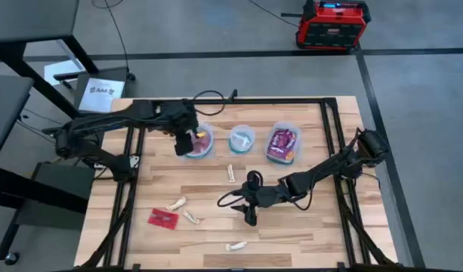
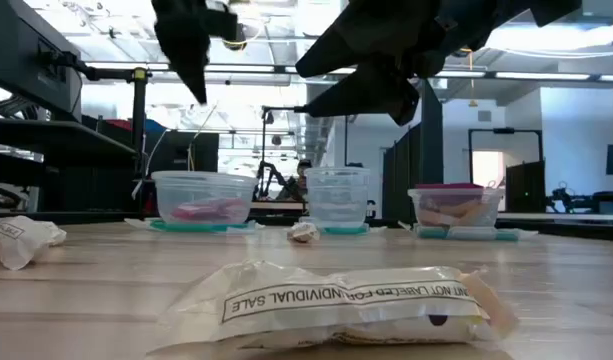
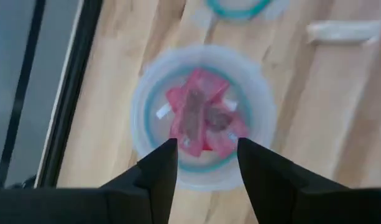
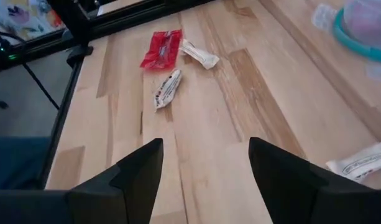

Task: Sort candy
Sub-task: Put the top right yellow candy into the top center transparent bin

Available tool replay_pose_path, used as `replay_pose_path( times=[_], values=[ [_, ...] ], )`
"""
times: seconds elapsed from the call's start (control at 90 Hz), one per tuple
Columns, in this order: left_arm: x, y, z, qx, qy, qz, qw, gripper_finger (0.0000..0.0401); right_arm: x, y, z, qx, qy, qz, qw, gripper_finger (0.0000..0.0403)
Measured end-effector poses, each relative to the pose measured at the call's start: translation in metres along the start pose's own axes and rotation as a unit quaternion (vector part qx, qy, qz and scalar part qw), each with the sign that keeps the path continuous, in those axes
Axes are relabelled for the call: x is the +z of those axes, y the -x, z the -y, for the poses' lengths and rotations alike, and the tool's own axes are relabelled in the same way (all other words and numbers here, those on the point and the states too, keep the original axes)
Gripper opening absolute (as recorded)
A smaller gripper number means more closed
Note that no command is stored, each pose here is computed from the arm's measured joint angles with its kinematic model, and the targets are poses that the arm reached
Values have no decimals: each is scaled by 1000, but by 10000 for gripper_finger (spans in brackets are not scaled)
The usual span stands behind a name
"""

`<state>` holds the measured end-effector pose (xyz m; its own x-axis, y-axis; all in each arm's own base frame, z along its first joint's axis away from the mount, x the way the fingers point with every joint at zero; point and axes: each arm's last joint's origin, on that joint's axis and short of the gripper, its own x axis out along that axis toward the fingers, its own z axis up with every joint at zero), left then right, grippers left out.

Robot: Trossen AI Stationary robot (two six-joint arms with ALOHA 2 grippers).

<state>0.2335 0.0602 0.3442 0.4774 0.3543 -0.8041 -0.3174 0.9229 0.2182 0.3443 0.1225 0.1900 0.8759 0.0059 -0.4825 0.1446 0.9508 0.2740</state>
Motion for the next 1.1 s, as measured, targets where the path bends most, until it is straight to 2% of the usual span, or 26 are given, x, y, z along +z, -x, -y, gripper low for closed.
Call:
replay_pose_path(
  times=[0.156, 0.333, 0.422, 0.633, 0.844, 0.967, 1.1],
  values=[
    [-17, 16, 13, -21, -2, 92, 996, 151, 17, -7, 27, -64, -41, -36, 996, 226],
    [-37, 15, 15, -25, 42, 177, 983, 151, 35, -18, 60, -169, -88, -120, 974, 226],
    [-47, 14, 15, -28, 57, 194, 979, 151, 48, -34, 66, -181, -116, -116, 970, 226],
    [-63, 15, 16, -37, 78, 193, 977, 151, 28, -79, 72, -241, -123, -217, 938, 226],
    [-67, 16, 18, -41, 69, 196, 977, 150, 16, -102, 78, -273, -140, -225, 925, 221],
    [-67, 17, 18, -41, 73, 198, 977, 150, 16, -103, 79, -274, -142, -222, 925, 179],
    [-67, 17, 18, -41, 71, 198, 977, 150, 17, -103, 80, -267, -122, -225, 929, 63]
  ],
)
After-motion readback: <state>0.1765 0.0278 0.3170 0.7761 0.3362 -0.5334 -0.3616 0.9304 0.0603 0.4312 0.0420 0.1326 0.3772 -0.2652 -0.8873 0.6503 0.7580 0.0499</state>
